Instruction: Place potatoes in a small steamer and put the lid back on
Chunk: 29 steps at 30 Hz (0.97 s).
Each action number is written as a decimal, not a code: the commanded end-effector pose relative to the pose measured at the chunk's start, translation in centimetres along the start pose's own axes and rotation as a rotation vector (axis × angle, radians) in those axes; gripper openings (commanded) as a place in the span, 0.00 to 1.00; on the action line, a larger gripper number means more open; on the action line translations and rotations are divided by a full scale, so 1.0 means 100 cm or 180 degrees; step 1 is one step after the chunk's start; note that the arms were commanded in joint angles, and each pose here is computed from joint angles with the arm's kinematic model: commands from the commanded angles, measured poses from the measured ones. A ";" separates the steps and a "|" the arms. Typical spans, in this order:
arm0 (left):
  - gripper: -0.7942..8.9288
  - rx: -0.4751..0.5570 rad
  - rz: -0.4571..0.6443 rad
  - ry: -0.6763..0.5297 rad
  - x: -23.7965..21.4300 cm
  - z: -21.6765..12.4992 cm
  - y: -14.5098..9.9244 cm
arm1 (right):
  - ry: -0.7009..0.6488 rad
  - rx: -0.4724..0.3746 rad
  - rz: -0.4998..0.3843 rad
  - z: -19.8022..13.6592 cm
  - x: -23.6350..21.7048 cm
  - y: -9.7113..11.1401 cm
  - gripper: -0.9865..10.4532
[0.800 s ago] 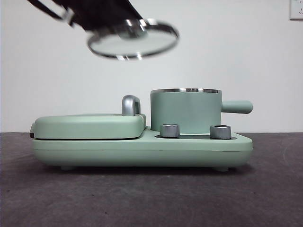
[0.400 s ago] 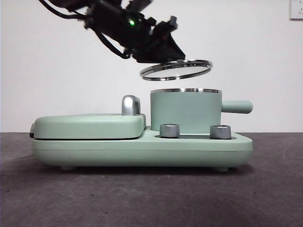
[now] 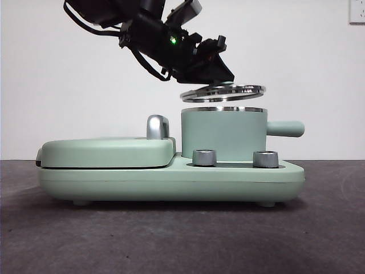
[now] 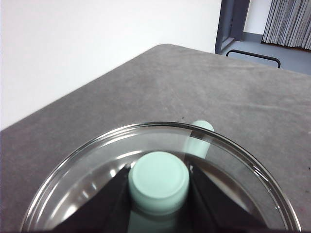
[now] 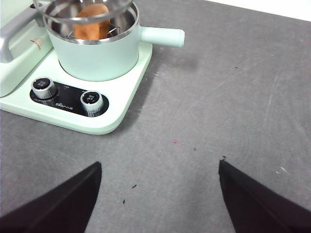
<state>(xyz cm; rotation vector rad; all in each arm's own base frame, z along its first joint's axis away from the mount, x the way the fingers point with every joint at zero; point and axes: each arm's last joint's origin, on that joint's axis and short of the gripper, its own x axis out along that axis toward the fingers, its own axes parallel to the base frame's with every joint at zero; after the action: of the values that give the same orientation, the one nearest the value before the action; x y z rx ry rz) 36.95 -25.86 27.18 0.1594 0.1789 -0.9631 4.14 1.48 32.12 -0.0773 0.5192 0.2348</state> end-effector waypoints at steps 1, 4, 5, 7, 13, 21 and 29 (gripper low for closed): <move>0.10 0.0122 -0.0019 -0.0107 0.008 0.004 -0.001 | -0.0048 0.0033 0.0006 0.002 -0.001 0.000 0.41; 0.10 0.0138 -0.0023 -0.0080 0.010 0.001 -0.001 | -0.0049 0.0032 0.0005 0.002 -0.001 0.000 0.41; 0.10 0.0133 -0.0025 -0.0067 0.011 -0.001 0.000 | -0.0049 0.0032 0.0005 0.002 -0.001 0.000 0.41; 0.10 0.0113 -0.0033 -0.0019 0.014 -0.006 0.000 | -0.0049 0.0032 0.0006 0.002 -0.001 0.000 0.41; 0.10 0.0058 -0.0056 0.0127 0.019 -0.018 0.000 | -0.0049 0.0034 0.0005 0.002 -0.001 0.000 0.41; 0.10 0.0097 -0.0043 0.0023 0.020 -0.015 0.001 | -0.0055 0.0032 -0.0065 0.002 -0.001 -0.001 0.41; 0.10 0.0155 -0.0023 -0.0059 0.019 -0.012 0.002 | -0.0054 0.0034 -0.0063 0.002 -0.001 -0.001 0.41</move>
<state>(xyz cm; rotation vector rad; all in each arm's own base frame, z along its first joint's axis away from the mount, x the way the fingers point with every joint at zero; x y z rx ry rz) 37.65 -26.44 25.33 0.1879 0.1919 -0.9717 4.16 1.41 32.13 -0.0831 0.5154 0.2115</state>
